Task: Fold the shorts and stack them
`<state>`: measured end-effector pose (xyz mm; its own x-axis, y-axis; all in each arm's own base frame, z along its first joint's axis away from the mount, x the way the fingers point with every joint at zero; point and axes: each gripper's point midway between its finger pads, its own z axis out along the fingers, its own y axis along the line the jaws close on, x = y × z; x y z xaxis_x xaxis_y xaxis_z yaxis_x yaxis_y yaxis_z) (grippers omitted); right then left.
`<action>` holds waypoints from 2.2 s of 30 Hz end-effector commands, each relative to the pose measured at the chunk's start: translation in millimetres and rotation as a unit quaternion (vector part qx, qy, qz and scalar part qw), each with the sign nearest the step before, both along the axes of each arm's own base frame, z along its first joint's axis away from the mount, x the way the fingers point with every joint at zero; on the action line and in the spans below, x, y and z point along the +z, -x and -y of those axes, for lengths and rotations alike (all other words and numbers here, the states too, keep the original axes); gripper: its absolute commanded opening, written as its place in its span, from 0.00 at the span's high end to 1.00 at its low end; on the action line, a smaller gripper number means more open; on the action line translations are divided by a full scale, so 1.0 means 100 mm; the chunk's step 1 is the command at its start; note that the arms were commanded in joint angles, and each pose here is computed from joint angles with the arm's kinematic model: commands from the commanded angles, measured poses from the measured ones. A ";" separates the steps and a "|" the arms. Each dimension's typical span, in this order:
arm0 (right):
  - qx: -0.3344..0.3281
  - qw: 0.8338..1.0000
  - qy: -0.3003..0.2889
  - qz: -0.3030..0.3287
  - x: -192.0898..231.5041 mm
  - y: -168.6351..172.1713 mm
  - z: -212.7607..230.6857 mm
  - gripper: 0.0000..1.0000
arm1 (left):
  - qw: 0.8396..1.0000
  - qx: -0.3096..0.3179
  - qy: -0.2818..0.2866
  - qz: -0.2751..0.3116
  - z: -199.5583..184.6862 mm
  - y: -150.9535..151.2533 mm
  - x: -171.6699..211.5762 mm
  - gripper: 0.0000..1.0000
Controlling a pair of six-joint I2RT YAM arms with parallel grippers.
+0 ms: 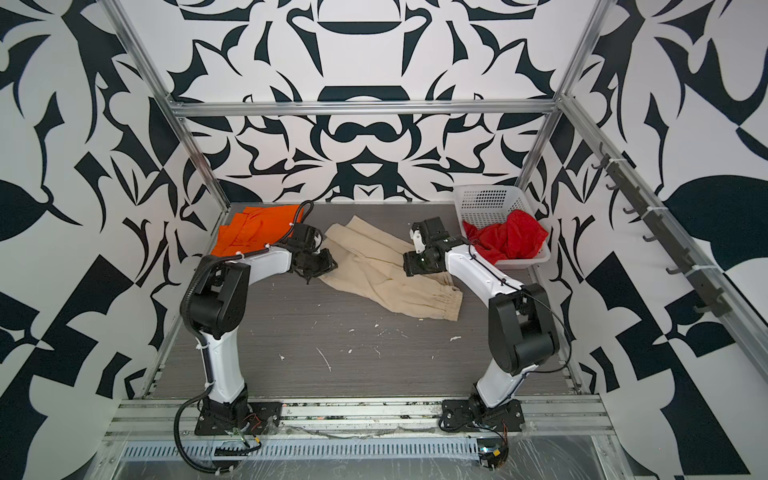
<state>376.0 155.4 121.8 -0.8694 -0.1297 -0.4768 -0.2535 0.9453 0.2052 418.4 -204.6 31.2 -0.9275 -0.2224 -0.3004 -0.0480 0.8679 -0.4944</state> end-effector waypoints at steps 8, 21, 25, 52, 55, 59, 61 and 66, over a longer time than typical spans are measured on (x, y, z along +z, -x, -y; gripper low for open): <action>0.177 0.973 0.091 0.119 0.32 0.40 -0.41 0.28 | 0.993 0.034 -0.066 -0.095 -0.49 0.97 -0.41 0.66; 0.344 0.917 0.186 0.081 0.00 0.05 -0.45 0.14 | 0.994 0.018 -0.074 -0.078 -0.46 0.84 -0.29 0.65; 0.351 0.922 0.157 0.042 -0.07 0.05 -0.34 0.14 | 0.994 0.013 -0.075 -0.083 -0.45 0.83 -0.32 0.65; 0.140 0.988 0.036 -0.046 -0.36 -0.89 0.30 0.98 | 0.992 0.006 -0.088 -0.096 -0.48 0.87 -0.42 0.65; 0.091 0.993 0.040 -0.061 -0.48 -1.10 0.42 0.87 | 0.991 0.006 -0.089 -0.095 -0.48 0.87 -0.42 0.65; 0.065 0.996 0.044 -0.044 -0.40 -1.27 0.45 0.62 | 0.992 0.006 -0.089 -0.092 -0.48 0.85 -0.39 0.65; 0.052 0.998 0.042 -0.020 -0.24 -1.31 0.46 0.54 | 0.992 0.007 -0.088 -0.085 -0.47 0.81 -0.33 0.64; 0.029 0.998 0.027 0.055 0.45 -1.14 0.50 0.47 | 0.997 0.010 -0.059 -0.051 -0.35 0.64 0.08 0.58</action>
